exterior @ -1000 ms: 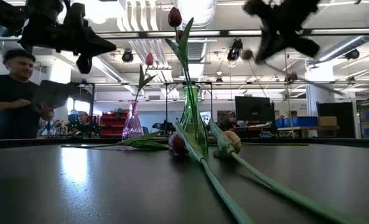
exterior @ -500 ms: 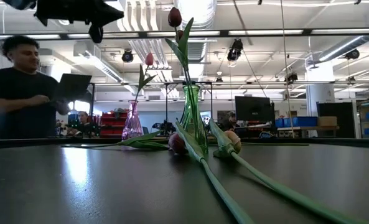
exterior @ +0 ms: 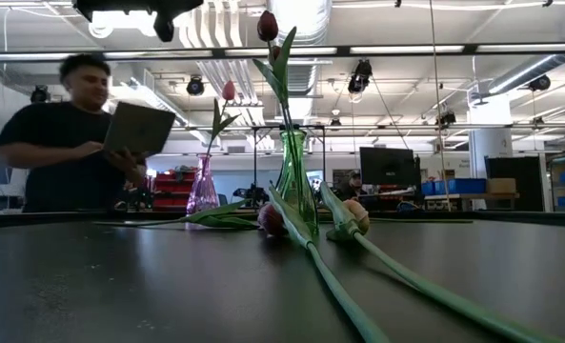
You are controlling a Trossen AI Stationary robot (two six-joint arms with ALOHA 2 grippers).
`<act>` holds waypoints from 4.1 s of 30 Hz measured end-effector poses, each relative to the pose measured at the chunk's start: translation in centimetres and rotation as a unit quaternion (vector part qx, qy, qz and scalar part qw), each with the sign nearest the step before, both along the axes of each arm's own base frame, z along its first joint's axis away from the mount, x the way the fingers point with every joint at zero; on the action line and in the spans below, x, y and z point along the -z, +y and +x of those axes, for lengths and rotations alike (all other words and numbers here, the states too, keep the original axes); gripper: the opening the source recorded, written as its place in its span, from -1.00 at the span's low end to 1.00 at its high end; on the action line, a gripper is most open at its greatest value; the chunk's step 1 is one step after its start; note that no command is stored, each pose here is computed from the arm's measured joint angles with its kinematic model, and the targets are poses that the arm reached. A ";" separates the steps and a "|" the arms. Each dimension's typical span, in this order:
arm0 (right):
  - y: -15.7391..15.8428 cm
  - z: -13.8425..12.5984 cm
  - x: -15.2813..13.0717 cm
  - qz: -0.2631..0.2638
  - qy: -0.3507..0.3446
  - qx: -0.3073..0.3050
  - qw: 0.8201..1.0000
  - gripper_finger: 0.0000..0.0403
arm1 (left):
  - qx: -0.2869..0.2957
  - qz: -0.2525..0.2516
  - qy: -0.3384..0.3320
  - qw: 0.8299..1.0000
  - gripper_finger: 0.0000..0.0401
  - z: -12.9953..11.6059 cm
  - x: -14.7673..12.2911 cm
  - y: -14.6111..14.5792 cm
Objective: Sort flowers into vase by color
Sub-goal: Put the pink flower into the violet vase
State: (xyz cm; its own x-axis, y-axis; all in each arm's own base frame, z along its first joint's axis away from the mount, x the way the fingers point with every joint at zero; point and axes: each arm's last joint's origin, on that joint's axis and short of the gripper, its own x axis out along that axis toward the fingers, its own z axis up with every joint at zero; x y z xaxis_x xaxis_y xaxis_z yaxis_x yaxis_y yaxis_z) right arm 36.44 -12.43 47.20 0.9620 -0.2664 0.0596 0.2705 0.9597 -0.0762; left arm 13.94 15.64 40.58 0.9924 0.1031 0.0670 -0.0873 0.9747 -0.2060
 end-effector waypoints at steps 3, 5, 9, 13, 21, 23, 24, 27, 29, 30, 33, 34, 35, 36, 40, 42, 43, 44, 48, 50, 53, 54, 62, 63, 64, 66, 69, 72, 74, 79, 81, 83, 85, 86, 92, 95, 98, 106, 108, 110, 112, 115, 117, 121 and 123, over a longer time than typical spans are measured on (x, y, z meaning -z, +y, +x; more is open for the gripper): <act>-0.9 2.4 -0.1 -0.014 -0.007 -0.015 1.000 -0.94 | 0.007 0.012 0.004 1.000 -0.51 0.6 0.0 0.0; -1.3 3.8 -0.3 -0.022 -0.016 -0.034 0.999 -0.94 | 0.010 0.014 0.006 1.000 -0.51 1.0 0.0 0.1; -2.0 5.7 -0.9 -0.025 -0.040 -0.064 0.997 -0.94 | 0.015 0.014 0.007 1.000 -0.51 1.5 0.1 0.2; -2.5 6.9 -0.8 -0.020 -0.059 -0.090 0.994 -0.94 | 0.007 0.028 0.007 1.000 -0.51 1.7 0.2 0.3; -3.4 7.2 0.2 0.009 -0.050 -0.100 0.994 -0.94 | 0.007 0.040 -0.011 0.999 -0.51 1.9 -0.3 0.4; -3.4 7.4 0.3 0.007 -0.049 -0.101 0.994 -0.94 | 0.012 0.032 -0.009 0.999 -0.51 2.2 -0.4 0.6; -3.3 7.4 0.3 0.009 -0.049 -0.101 0.994 -0.94 | 0.014 0.029 -0.010 0.999 -0.51 2.3 -0.6 0.7; -3.4 7.6 0.6 0.012 -0.045 -0.101 0.994 -0.94 | 0.019 0.023 -0.014 0.999 -0.51 2.8 -1.3 1.0; -3.5 7.7 0.8 0.013 -0.040 -0.100 0.994 -0.94 | 0.025 0.014 -0.008 1.000 -0.51 3.1 -1.5 1.2; -3.5 7.7 0.8 0.011 -0.039 -0.100 0.994 -0.94 | 0.030 0.013 -0.006 0.999 -0.51 3.3 -1.7 1.4; -3.5 7.7 0.8 0.012 -0.037 -0.100 0.994 -0.94 | 0.042 0.012 -0.004 0.999 -0.55 3.6 -2.3 1.6; -3.4 7.7 0.9 0.013 -0.036 -0.101 0.994 -0.94 | 0.045 0.014 -0.005 0.999 -0.57 3.6 -2.5 1.6; -3.4 7.7 0.9 0.012 -0.035 -0.100 0.994 -0.94 | 0.048 0.014 -0.005 0.999 -0.59 3.7 -2.7 1.6; -3.5 7.7 0.9 0.009 -0.034 -0.099 0.994 -0.94 | 0.050 0.015 -0.006 0.999 -0.61 3.7 -2.9 1.7; -3.5 7.7 0.9 0.008 -0.035 -0.088 0.996 -0.94 | 0.058 0.020 -0.008 0.998 -0.71 3.9 -3.4 1.8; -3.5 7.7 0.9 0.007 -0.035 -0.087 0.996 -0.94 | 0.061 0.023 -0.008 0.998 -0.79 3.9 -3.6 1.8; -3.5 7.7 0.9 0.006 -0.034 -0.087 0.996 -0.94 | 0.062 0.023 -0.008 0.998 -0.83 3.9 -3.5 1.8; -3.5 7.7 0.9 0.006 -0.034 -0.087 0.996 -0.94 | 0.062 0.025 -0.008 0.998 -0.87 3.9 -3.5 1.8; -3.6 7.7 0.9 0.020 -0.037 -0.070 0.997 -0.94 | 0.059 0.032 -0.007 0.998 -0.97 3.9 -3.5 1.8; -3.6 7.7 1.0 0.013 -0.035 -0.058 0.998 -0.94 | 0.054 0.030 -0.006 0.998 -0.98 3.9 -3.5 1.8; -3.6 7.7 1.0 0.003 -0.031 -0.052 0.998 -0.90 | 0.051 0.030 -0.006 0.998 -0.99 3.9 -3.5 1.8; -3.6 7.7 1.0 0.002 -0.031 -0.050 0.998 -0.87 | 0.051 0.030 -0.006 0.998 -0.99 3.9 -3.5 1.8; -3.3 6.5 0.4 0.014 0.003 -0.026 1.000 -0.36 | 0.035 0.044 -0.003 0.998 -1.00 3.7 -3.3 1.9; -3.3 6.2 0.2 0.010 0.012 -0.017 1.000 -0.31 | 0.027 0.047 -0.002 0.999 -1.00 3.6 -3.2 1.8; -3.2 5.7 -0.1 0.002 0.019 -0.005 1.000 -0.26 | 0.019 0.049 -0.001 0.999 -1.00 3.5 -3.0 1.8; -3.0 4.8 -0.7 -0.011 0.037 0.020 0.999 -0.19 | 0.000 0.052 0.002 0.999 -1.00 3.2 -2.5 1.6; -2.5 3.1 -1.8 -0.029 0.065 0.055 0.996 -0.17 | -0.020 0.054 0.006 0.998 -1.00 2.8 -1.8 1.2; -2.0 1.2 -2.8 -0.039 0.092 0.078 0.992 -0.26 | -0.042 0.062 0.004 0.997 -1.00 2.0 -1.4 0.7; -1.7 0.0 -3.3 -0.044 0.113 0.098 0.988 -0.37 | -0.063 0.067 0.002 0.996 -1.00 1.4 -1.2 0.4; -0.7 -2.8 -4.2 -0.043 0.160 0.123 0.978 -0.82 | -0.116 0.069 0.000 0.991 -1.00 -0.1 0.2 0.1; -0.4 -3.8 -4.5 -0.041 0.173 0.133 0.975 -0.91 | -0.131 0.072 -0.004 0.989 -1.00 -0.7 1.0 0.0; -0.1 -4.5 -4.7 -0.037 0.181 0.145 0.972 -0.93 | -0.142 0.067 -0.011 0.988 -1.00 -1.1 2.1 0.1; 0.2 -5.2 -4.9 -0.032 0.189 0.155 0.969 -0.94 | -0.152 0.064 -0.021 0.986 -1.00 -1.4 3.4 0.3; 0.4 -5.4 -4.9 -0.032 0.191 0.160 0.968 -0.95 | -0.165 0.062 -0.027 0.984 -1.00 -1.6 4.0 0.4; 1.8 -6.2 -5.1 -0.040 0.192 0.176 0.965 -0.95 | -0.244 0.084 -0.022 0.966 -1.00 -2.2 6.8 1.5; 2.2 -6.4 -5.1 -0.039 0.189 0.186 0.963 -0.95 | -0.258 0.084 -0.013 0.962 -1.00 -2.1 7.0 2.5; 2.5 -6.5 -5.1 -0.035 0.183 0.185 0.965 -0.95 | -0.256 0.096 -0.004 0.962 -1.00 -1.6 6.6 3.5; 2.6 -6.2 -4.8 -0.035 0.178 0.182 0.966 -0.95 | -0.239 0.104 0.024 0.965 -1.00 -0.2 6.6 6.2; 2.6 -6.2 -4.9 -0.035 0.175 0.184 0.967 -0.95 | -0.238 0.101 0.033 0.965 -1.00 0.1 7.1 6.6; 2.7 -6.2 -4.8 -0.036 0.176 0.187 0.966 -0.95 | -0.237 0.098 0.040 0.966 -1.00 0.3 7.5 7.0; 2.8 -6.2 -4.9 -0.037 0.176 0.190 0.965 -0.95 | -0.238 0.099 0.045 0.965 -1.00 0.4 7.8 7.3; 2.8 -6.2 -4.9 -0.038 0.176 0.190 0.965 -0.95 | -0.237 0.096 0.052 0.965 -1.00 0.6 8.3 7.7; 2.8 -6.2 -4.8 -0.038 0.177 0.190 0.965 -0.95 | -0.236 0.092 0.058 0.965 -1.00 0.7 8.6 7.9; 2.8 -6.1 -4.8 -0.038 0.177 0.191 0.965 -0.95 | -0.236 0.088 0.074 0.965 -1.00 1.0 9.4 8.4; 2.8 -6.1 -4.8 -0.037 0.177 0.191 0.965 -0.95 | -0.236 0.082 0.087 0.964 -1.00 1.1 9.9 8.6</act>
